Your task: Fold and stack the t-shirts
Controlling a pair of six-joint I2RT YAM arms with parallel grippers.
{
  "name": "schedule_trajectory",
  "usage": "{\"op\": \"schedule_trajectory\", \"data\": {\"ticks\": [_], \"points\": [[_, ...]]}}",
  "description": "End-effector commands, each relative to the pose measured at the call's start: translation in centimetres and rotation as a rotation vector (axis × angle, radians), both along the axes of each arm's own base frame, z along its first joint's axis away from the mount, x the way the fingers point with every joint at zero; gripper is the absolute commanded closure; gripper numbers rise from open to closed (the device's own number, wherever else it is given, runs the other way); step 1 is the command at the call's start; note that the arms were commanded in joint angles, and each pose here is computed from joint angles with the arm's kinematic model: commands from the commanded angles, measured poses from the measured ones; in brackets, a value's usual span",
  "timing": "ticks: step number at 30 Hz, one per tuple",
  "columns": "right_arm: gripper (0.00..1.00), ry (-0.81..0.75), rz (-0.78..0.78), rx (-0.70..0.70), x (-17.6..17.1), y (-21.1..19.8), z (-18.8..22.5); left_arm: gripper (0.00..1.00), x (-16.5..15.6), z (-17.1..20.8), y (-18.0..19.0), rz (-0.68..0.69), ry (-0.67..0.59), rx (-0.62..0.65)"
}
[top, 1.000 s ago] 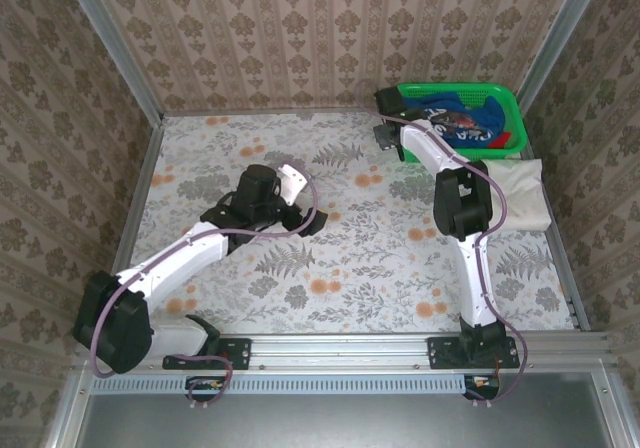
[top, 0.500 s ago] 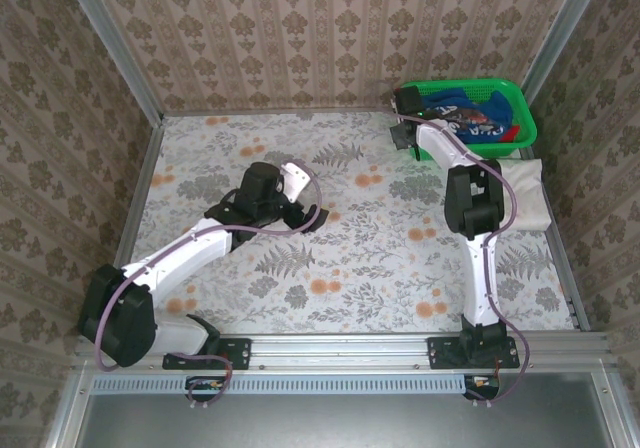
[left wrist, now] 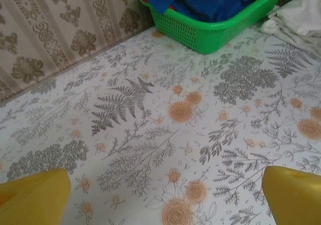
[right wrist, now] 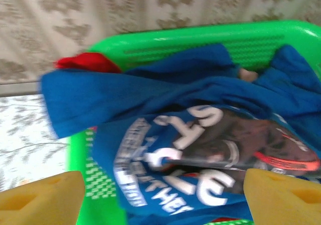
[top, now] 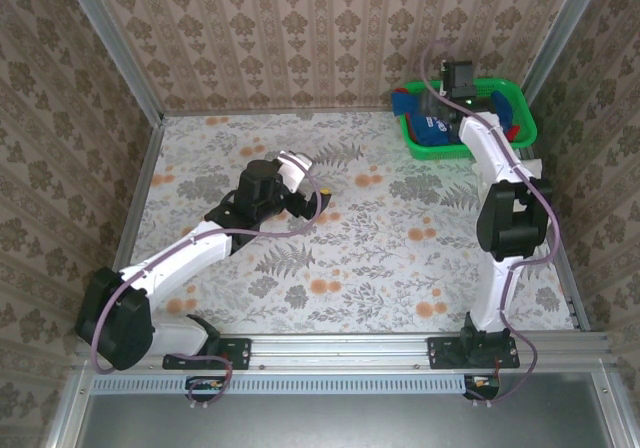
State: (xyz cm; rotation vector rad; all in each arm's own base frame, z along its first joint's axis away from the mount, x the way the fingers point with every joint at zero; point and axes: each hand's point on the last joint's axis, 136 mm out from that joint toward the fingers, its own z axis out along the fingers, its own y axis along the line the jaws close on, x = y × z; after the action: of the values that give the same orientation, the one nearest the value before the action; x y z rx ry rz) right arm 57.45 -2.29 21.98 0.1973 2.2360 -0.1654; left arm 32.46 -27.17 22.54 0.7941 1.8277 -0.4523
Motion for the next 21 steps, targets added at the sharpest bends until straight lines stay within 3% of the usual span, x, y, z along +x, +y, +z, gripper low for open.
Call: {"op": "schedule_trajectory", "data": {"ticks": [1,3,6,10,11,21], "points": [[0.13,0.123,-0.017,0.061,0.5,-0.1,-5.2,0.0,0.4,0.8,-0.6,-0.01,-0.038,-0.021],[0.12,0.176,-0.004,0.065,0.8,0.0,-6.9,0.0,0.3,0.8,-0.8,-0.019,-0.032,-0.03],[0.25,0.217,0.003,0.075,1.6,0.3,-8.1,0.0,0.2,0.8,-1.0,-0.025,-0.025,-0.041],[0.87,0.194,-0.02,0.047,2.0,-0.3,-5.5,0.0,0.2,1.1,-1.2,-0.033,-0.035,-0.055],[0.98,0.172,-0.028,0.04,2.0,-0.5,-4.3,0.0,0.2,1.2,-1.2,-0.033,-0.038,-0.056],[1.0,-0.13,0.004,-0.036,-1.0,1.0,10.5,0.0,1.8,3.4,-1.3,0.019,-0.096,-0.126]]}}
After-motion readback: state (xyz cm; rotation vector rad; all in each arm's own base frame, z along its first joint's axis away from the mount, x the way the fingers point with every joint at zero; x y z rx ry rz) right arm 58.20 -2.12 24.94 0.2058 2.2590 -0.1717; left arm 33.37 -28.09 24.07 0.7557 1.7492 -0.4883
